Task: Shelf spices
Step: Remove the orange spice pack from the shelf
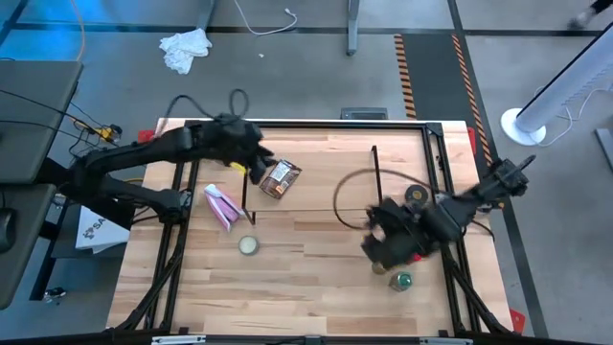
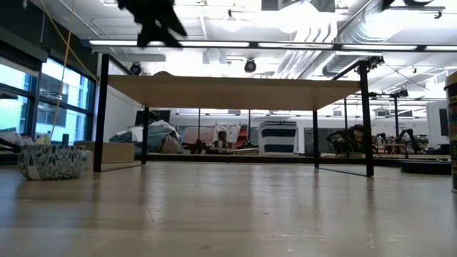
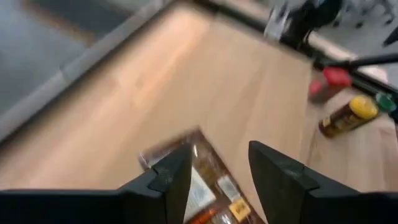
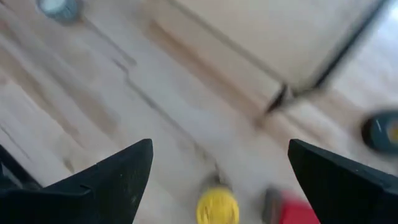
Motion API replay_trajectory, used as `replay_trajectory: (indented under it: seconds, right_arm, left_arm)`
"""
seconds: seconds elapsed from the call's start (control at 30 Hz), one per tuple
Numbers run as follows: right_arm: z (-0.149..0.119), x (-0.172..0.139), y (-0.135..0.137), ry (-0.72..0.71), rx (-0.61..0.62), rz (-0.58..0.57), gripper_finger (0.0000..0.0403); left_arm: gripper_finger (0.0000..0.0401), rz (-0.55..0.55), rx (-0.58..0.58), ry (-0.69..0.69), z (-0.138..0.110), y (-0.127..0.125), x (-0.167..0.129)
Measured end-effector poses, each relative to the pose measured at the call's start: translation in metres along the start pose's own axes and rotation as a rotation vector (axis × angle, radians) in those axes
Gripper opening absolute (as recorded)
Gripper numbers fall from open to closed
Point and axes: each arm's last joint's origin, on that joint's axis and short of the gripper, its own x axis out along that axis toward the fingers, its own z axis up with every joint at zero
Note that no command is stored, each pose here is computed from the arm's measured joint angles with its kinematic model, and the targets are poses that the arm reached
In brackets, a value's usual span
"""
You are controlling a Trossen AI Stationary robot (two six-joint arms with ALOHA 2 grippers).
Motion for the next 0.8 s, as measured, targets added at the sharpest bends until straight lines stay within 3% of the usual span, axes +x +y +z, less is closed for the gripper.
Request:
replay_trajectory:
  seconds: [0.1,0.23,0.37,0.63,0.8]
  right_arm:
    - [0.027,0.011,-0.002,-0.008,-0.017,0.028,0.0371]
    - [0.052,0.021,-0.013,0.013,0.036,0.01,0.0371]
    - [0.064,0.026,-0.019,0.019,0.056,-0.003,0.0371]
    - [0.073,0.03,-0.024,0.038,0.005,-0.003,0.0371]
    - [0.073,0.03,-0.024,0.044,-0.036,0.001,0.0371]
  left_arm:
    - [0.0157,0.036,-0.112,0.171,-0.006,0.007,0.019]
    - [0.0157,0.107,-0.077,0.341,-0.005,0.012,0.036]
    - [0.0157,0.122,-0.056,0.348,0.006,0.014,0.048]
    - [0.0157,0.132,-0.221,0.461,0.001,0.021,0.081]
    - [0.0157,0.125,-0.261,0.487,-0.001,0.022,0.093]
